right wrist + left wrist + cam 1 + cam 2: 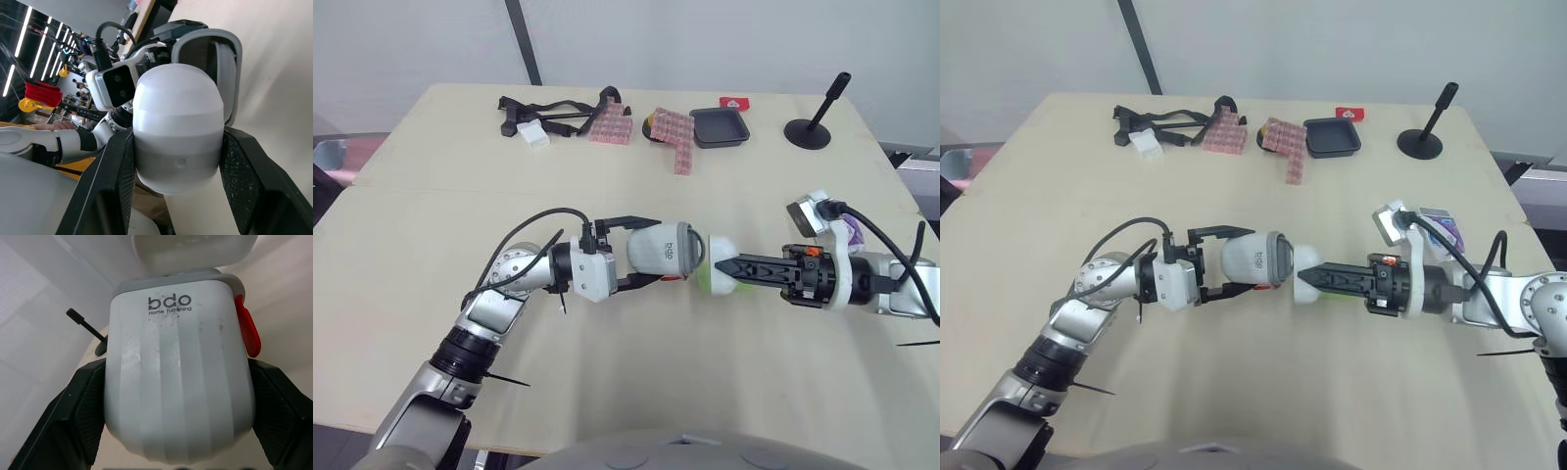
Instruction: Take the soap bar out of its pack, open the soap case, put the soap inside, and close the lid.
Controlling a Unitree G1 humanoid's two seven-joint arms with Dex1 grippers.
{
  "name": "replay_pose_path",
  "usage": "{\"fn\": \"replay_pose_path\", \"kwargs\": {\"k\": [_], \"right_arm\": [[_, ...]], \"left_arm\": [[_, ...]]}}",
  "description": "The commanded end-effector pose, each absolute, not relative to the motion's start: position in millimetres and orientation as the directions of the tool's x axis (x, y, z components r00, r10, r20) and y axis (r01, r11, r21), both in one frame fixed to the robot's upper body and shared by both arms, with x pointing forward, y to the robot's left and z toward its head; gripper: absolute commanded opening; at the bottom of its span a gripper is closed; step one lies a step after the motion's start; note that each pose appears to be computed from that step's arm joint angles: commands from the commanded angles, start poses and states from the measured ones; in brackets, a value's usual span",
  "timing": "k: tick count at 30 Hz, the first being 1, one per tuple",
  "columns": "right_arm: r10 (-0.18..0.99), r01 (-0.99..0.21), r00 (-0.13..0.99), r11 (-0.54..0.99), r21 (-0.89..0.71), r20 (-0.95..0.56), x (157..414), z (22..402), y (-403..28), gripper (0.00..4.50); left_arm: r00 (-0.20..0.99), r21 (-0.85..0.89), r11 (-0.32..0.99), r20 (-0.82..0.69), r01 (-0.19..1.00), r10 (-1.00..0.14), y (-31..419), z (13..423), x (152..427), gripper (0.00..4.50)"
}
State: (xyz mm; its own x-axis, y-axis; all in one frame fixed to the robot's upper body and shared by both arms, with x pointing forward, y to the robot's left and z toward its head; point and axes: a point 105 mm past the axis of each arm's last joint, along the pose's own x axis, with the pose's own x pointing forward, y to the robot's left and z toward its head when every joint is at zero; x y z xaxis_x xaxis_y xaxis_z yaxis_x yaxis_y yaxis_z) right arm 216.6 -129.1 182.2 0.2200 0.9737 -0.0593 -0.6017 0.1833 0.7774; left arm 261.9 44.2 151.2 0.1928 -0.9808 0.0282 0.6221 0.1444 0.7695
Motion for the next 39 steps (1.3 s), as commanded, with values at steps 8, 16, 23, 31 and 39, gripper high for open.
{"fn": "replay_pose_path", "kwargs": {"k": [8,16,23,31,39], "right_arm": [[0.948,-0.591,0.294,0.281,0.757,-0.122,224.3,179.6,-143.5,1.98],[0.811,-0.466,0.426,0.577,0.671,-0.401,235.3,152.7,-191.9,1.98],[0.575,-0.318,0.576,0.813,0.488,-0.581,254.6,136.8,-231.2,1.98],[0.427,-0.220,0.661,0.896,0.386,-0.616,273.6,129.6,-239.9,1.98],[0.382,-0.188,0.678,0.916,0.355,-0.628,290.8,121.3,-234.3,1.98]], "left_arm": [[0.204,0.757,0.171,0.051,0.631,-0.978,46.6,156.8,260.3,3.48],[0.206,0.756,0.165,0.040,0.634,-0.978,47.7,155.3,261.1,3.48],[0.201,0.755,0.159,0.036,0.636,-0.979,45.2,153.7,261.7,3.48],[0.196,0.753,0.159,0.041,0.639,-0.980,42.1,153.2,260.9,3.48],[0.205,0.754,0.164,0.040,0.636,-0.978,43.0,153.4,260.7,3.48]]}}
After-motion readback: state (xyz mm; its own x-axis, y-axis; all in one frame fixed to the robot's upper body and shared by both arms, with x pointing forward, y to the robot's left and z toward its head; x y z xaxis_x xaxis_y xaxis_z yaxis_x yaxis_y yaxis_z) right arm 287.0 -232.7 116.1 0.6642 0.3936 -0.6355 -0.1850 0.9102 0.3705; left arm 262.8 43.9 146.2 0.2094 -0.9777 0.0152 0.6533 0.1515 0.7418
